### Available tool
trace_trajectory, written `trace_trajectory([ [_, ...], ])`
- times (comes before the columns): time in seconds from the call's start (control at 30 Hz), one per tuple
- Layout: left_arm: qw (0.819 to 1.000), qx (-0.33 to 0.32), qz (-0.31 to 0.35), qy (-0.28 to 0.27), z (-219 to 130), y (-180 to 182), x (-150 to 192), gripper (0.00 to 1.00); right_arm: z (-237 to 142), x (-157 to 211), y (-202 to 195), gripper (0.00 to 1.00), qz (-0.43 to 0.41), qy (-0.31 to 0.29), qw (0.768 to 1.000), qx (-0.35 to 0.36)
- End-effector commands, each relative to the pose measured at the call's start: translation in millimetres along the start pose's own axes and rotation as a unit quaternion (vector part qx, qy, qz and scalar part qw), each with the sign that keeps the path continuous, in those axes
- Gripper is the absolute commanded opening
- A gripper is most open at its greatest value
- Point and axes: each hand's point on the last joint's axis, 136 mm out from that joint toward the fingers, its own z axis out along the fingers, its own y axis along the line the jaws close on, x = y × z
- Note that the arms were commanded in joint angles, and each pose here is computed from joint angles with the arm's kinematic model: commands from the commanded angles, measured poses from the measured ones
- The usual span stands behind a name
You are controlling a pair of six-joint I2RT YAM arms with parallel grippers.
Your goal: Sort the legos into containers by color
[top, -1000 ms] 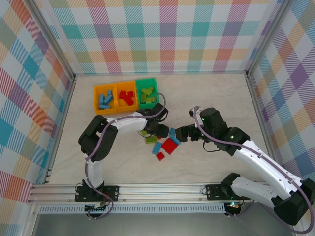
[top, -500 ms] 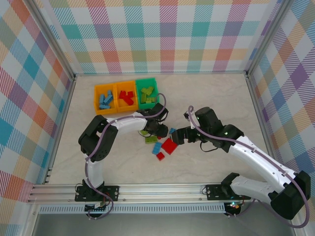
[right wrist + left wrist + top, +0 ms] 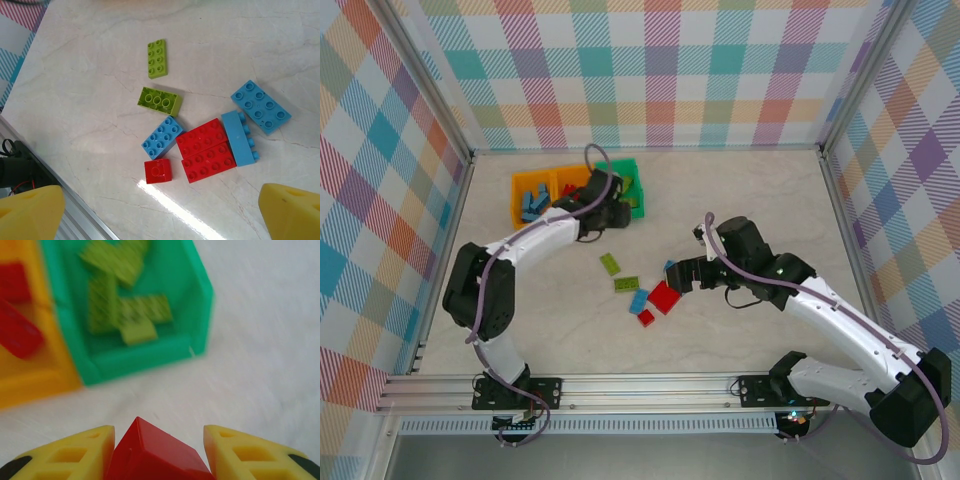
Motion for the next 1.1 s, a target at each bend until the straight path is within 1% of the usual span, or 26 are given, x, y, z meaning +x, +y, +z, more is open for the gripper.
trace_trajectory([
  [0.0, 0.995, -0.053, -0.059, -0.068, -7, 47, -50, 0.29, -8, -9, 10, 1.00, 0.004, -0.025, 0.999, -0.020],
  [0.03, 0.991, -0.064, -0.073, -0.087, -5, 60, -63, 0.29, -9, -9, 10, 0.99, 0.005, -0.026, 0.999, -0.019],
  [0.07, 0.989, -0.075, -0.085, -0.093, 0, 72, -69, 0.29, -10, -8, 9, 1.00, 0.007, -0.027, 0.999, -0.019],
  [0.17, 0.987, -0.087, -0.109, -0.083, 20, 95, -79, 0.30, -13, -7, 9, 1.00, 0.009, -0.030, 0.999, -0.019],
  [0.27, 0.986, -0.080, -0.121, -0.080, 35, 103, -89, 0.34, -15, -6, 9, 1.00, 0.010, -0.032, 0.999, -0.018],
  [0.3, 0.986, -0.077, -0.122, -0.082, 36, 103, -93, 0.37, -16, -6, 8, 1.00, 0.011, -0.033, 0.999, -0.017],
  [0.33, 0.986, -0.076, -0.123, -0.085, 36, 102, -97, 0.44, -17, -6, 8, 1.00, 0.012, -0.034, 0.999, -0.016],
  [0.37, 0.987, -0.080, -0.121, -0.075, 36, 104, -94, 0.54, -17, -5, 7, 1.00, 0.013, -0.034, 0.999, -0.015],
  [0.43, 0.986, -0.078, -0.121, -0.081, 30, 103, -100, 0.66, -18, -5, 6, 1.00, 0.014, -0.036, 0.999, -0.013],
  [0.47, 0.986, -0.076, -0.120, -0.086, 25, 102, -103, 0.69, -17, -4, 6, 1.00, 0.015, -0.037, 0.999, -0.012],
  [0.53, 0.986, -0.067, -0.120, -0.093, 14, 99, -107, 0.72, -16, -4, 3, 1.00, 0.017, -0.037, 0.999, -0.007],
  [0.63, 0.986, -0.041, -0.121, -0.107, -10, 90, -111, 0.74, -15, -6, -1, 1.00, 0.018, -0.042, 0.999, 0.006],
  [0.73, 0.988, 0.023, -0.109, -0.103, -38, 61, -101, 0.74, -9, -8, -8, 1.00, 0.017, -0.044, 0.999, 0.023],
  [0.8, 0.988, 0.065, -0.071, -0.119, -63, 34, -97, 0.75, -4, -8, -14, 1.00, 0.017, -0.041, 0.998, 0.037],
  [0.87, 0.988, 0.097, -0.001, -0.120, -89, 2, -80, 0.75, 3, -7, -21, 1.00, 0.019, -0.032, 0.998, 0.054],
  [0.9, 0.988, 0.107, 0.033, -0.111, -100, -10, -67, 0.76, 6, -7, -24, 1.00, 0.019, -0.028, 0.998, 0.059],
  [0.97, 0.978, 0.136, 0.112, -0.111, -128, -35, -43, 0.77, 15, -5, -29, 1.00, 0.018, -0.015, 0.997, 0.070],
  [1.0, 0.973, 0.146, 0.140, -0.111, -138, -42, -33, 0.77, 19, -4, -31, 1.00, 0.018, -0.010, 0.997, 0.074],
  [1.07, 0.958, 0.176, 0.199, -0.111, -163, -58, -7, 0.77, 28, -3, -38, 1.00, 0.019, 0.000, 0.996, 0.087],
])
